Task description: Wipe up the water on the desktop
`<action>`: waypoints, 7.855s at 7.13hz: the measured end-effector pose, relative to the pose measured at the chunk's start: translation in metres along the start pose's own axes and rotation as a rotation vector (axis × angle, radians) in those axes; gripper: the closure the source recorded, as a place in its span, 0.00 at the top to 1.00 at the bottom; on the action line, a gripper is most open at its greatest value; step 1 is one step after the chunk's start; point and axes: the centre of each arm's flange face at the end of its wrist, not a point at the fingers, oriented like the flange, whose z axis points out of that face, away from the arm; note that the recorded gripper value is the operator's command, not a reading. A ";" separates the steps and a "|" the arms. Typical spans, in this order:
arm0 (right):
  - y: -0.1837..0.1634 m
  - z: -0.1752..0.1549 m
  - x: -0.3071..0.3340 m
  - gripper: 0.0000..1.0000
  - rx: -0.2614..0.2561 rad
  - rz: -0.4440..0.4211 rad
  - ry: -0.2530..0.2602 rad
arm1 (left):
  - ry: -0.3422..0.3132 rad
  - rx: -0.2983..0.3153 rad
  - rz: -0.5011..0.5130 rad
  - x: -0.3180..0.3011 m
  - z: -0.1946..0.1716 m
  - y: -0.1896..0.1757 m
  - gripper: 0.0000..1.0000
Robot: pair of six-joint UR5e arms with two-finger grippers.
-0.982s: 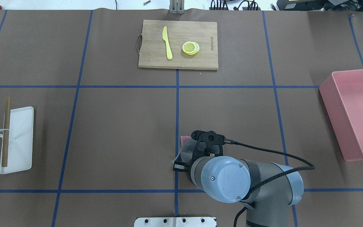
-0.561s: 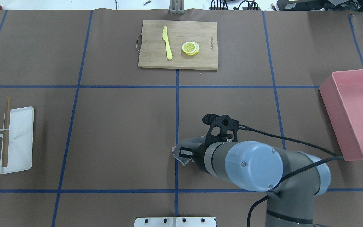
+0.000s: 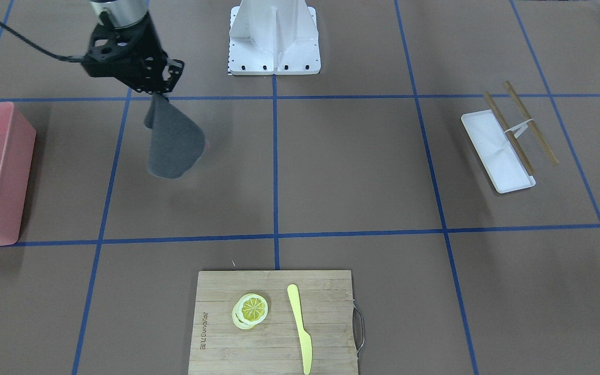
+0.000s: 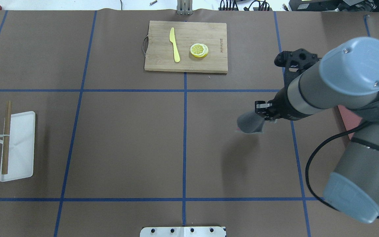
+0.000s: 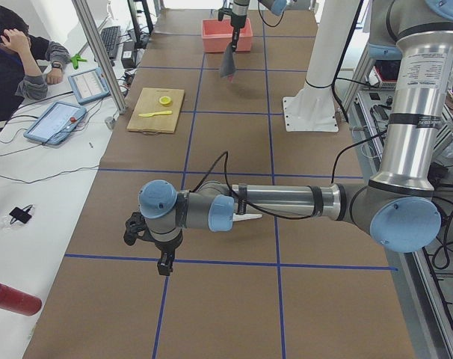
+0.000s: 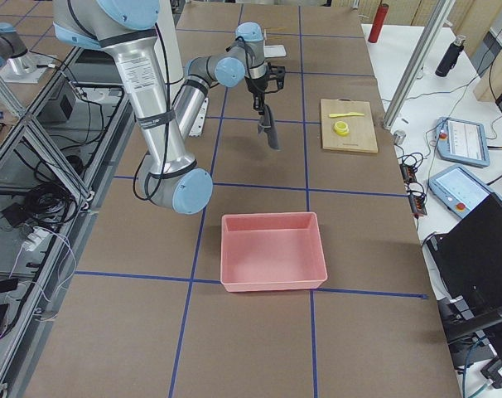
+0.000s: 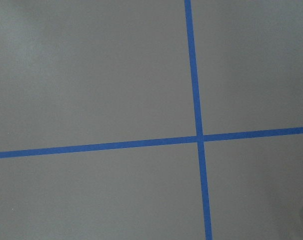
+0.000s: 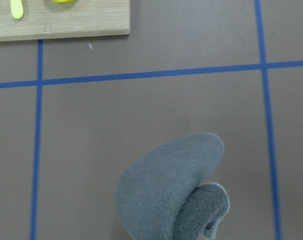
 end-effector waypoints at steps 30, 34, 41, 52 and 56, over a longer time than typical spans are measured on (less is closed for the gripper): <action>-0.030 0.028 0.544 1.00 -0.063 -0.264 0.163 | 0.010 -0.002 0.008 0.003 0.004 0.001 0.99; -0.017 0.040 0.545 1.00 -0.057 -0.199 0.047 | 0.010 -0.003 0.008 0.003 0.004 0.001 0.99; -0.009 0.042 0.548 1.00 -0.066 -0.192 0.045 | 0.011 -0.007 0.006 0.002 0.006 0.001 0.99; -0.009 0.042 0.547 1.00 -0.065 -0.191 0.040 | 0.010 -0.008 0.005 0.002 0.006 0.001 0.99; -0.009 0.041 0.547 1.00 -0.064 -0.193 0.041 | 0.009 -0.008 0.002 0.001 0.006 0.001 0.99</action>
